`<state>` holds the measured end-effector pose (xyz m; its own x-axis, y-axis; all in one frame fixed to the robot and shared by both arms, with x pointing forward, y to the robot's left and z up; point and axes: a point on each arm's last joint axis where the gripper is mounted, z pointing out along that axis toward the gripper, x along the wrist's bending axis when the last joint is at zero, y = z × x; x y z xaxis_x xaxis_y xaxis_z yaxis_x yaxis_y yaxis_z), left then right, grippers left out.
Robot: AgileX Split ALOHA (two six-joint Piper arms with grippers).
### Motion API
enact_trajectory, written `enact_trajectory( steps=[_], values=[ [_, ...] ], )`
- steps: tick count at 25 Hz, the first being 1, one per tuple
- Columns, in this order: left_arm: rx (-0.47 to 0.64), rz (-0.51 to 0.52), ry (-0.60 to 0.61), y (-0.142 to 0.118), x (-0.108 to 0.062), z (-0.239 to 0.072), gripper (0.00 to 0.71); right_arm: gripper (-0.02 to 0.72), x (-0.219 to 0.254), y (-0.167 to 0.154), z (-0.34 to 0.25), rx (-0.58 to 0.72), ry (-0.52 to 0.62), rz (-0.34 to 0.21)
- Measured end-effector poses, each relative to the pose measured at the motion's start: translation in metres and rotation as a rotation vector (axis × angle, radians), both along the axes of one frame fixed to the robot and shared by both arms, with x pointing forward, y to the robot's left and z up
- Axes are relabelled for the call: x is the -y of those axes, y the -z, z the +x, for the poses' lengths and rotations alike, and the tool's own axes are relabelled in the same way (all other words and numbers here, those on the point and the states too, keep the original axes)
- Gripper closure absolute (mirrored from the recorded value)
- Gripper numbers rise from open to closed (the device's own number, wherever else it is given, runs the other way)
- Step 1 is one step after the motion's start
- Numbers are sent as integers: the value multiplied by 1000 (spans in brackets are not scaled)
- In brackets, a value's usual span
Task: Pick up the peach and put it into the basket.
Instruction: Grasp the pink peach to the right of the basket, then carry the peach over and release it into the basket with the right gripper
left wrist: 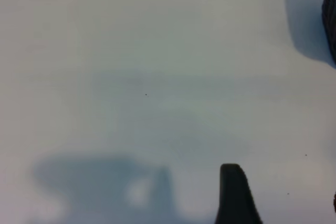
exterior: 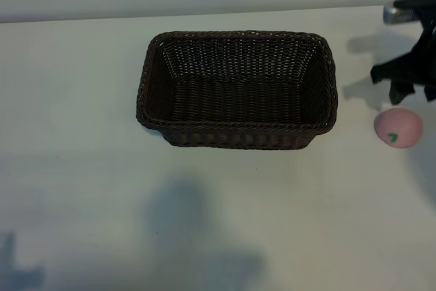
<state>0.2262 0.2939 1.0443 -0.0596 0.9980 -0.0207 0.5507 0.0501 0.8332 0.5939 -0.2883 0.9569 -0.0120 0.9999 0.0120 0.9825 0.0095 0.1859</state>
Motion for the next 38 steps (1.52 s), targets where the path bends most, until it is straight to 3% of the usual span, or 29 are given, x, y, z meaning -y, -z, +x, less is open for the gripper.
enact_trajectory(
  steps=[13, 15, 20, 23, 27, 35, 38],
  values=[
    [-19, -7, 7, 3, 1, 0, 258, 181, 0, 34, -10, 37, 12, 6],
    [-19, -7, 7, 3, 1, 0, 259, 236, 0, 39, -9, 22, 13, 5],
    [-21, -8, 8, 3, 1, 0, 259, 586, 1, 42, -11, -3, 29, 2],
    [-21, -8, 8, 3, 1, 0, 260, 653, 1, 38, -13, -7, 24, -5],
    [-21, -8, 8, 3, 1, 0, 260, 660, 1, 17, -15, -2, 26, -4],
    [-22, -9, 8, 3, 1, 0, 260, 660, 0, -86, 5, 92, 28, 13],
    [-22, -9, 8, 3, 1, 0, 260, 660, -2, -109, 9, 108, 29, 25]
  ],
)
